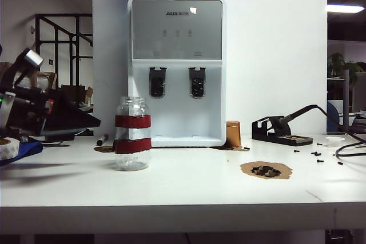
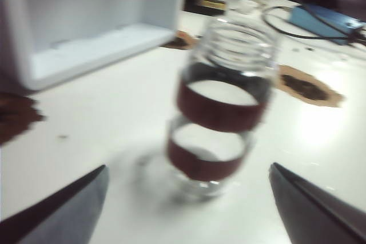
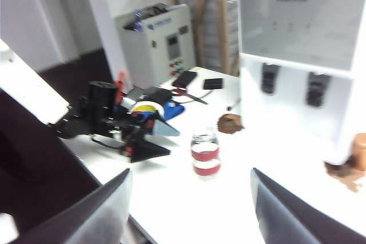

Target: Pick up the water bottle with two loops of red belts, then reach the front water dispenser and gently press the gray-black baffle horizontally to get a little water.

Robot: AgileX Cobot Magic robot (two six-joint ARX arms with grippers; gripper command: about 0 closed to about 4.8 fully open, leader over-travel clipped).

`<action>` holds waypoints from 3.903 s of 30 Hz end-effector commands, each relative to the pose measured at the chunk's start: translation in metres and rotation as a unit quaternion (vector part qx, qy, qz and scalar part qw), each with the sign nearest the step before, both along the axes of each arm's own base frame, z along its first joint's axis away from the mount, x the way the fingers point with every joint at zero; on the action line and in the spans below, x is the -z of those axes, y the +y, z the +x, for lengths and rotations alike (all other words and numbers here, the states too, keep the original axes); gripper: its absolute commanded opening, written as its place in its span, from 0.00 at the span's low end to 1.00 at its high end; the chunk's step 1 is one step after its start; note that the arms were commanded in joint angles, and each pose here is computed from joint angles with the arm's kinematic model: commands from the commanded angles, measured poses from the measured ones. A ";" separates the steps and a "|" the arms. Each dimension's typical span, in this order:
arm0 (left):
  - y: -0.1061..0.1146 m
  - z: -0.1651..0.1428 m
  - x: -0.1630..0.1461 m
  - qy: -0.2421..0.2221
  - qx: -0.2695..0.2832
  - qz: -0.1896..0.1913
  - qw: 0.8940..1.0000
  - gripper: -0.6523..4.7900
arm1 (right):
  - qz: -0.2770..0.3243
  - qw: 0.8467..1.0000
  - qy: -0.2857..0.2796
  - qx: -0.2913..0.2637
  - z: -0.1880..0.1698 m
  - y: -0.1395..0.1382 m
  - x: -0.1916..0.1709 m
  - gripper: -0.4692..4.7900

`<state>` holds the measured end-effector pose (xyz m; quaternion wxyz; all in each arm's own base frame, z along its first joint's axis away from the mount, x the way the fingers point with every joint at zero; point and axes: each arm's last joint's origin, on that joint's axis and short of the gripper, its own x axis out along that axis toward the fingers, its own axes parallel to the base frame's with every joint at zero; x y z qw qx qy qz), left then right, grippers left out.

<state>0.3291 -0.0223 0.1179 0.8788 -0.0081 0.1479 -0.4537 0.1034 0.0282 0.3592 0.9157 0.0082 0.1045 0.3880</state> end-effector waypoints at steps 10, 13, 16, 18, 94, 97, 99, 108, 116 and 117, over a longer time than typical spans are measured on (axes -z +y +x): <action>-0.025 0.005 0.026 -0.058 0.046 0.018 0.997 1.00 | -0.021 0.999 0.005 -0.049 -0.004 0.002 -0.005 0.82; -0.035 0.008 0.028 -0.068 0.038 0.028 0.997 1.00 | -0.024 0.998 0.002 -0.050 -0.004 0.002 -0.005 0.82; -0.046 0.012 0.029 -0.075 0.040 0.033 0.996 1.00 | -0.035 0.998 -0.009 -0.052 -0.003 0.002 -0.004 0.82; -0.053 0.018 0.030 -0.079 0.024 0.043 0.996 1.00 | -0.040 0.998 -0.012 -0.045 -0.003 0.001 -0.004 0.82; -0.158 0.153 -0.026 -0.085 -0.228 0.054 0.968 0.11 | -0.031 0.999 -0.017 0.039 0.121 0.019 0.048 0.87; -0.150 0.156 -0.025 -0.085 -0.244 0.057 0.964 0.11 | -0.029 0.999 -0.017 0.039 0.120 0.019 0.047 0.87; -0.147 0.157 -0.024 -0.082 -0.246 0.056 0.964 0.11 | -0.029 0.999 -0.017 0.039 0.120 0.019 0.047 0.87; -0.145 0.161 -0.025 -0.095 -0.250 0.048 0.962 0.11 | -0.029 0.999 -0.020 0.039 0.119 0.018 0.046 0.87; -0.148 0.173 -0.032 -0.099 -0.252 0.045 0.962 0.11 | -0.029 0.999 -0.023 0.039 0.119 0.018 0.045 0.87; -0.148 0.174 -0.032 -0.099 -0.253 0.045 0.961 0.11 | -0.029 0.999 -0.024 0.039 0.119 0.018 0.045 0.87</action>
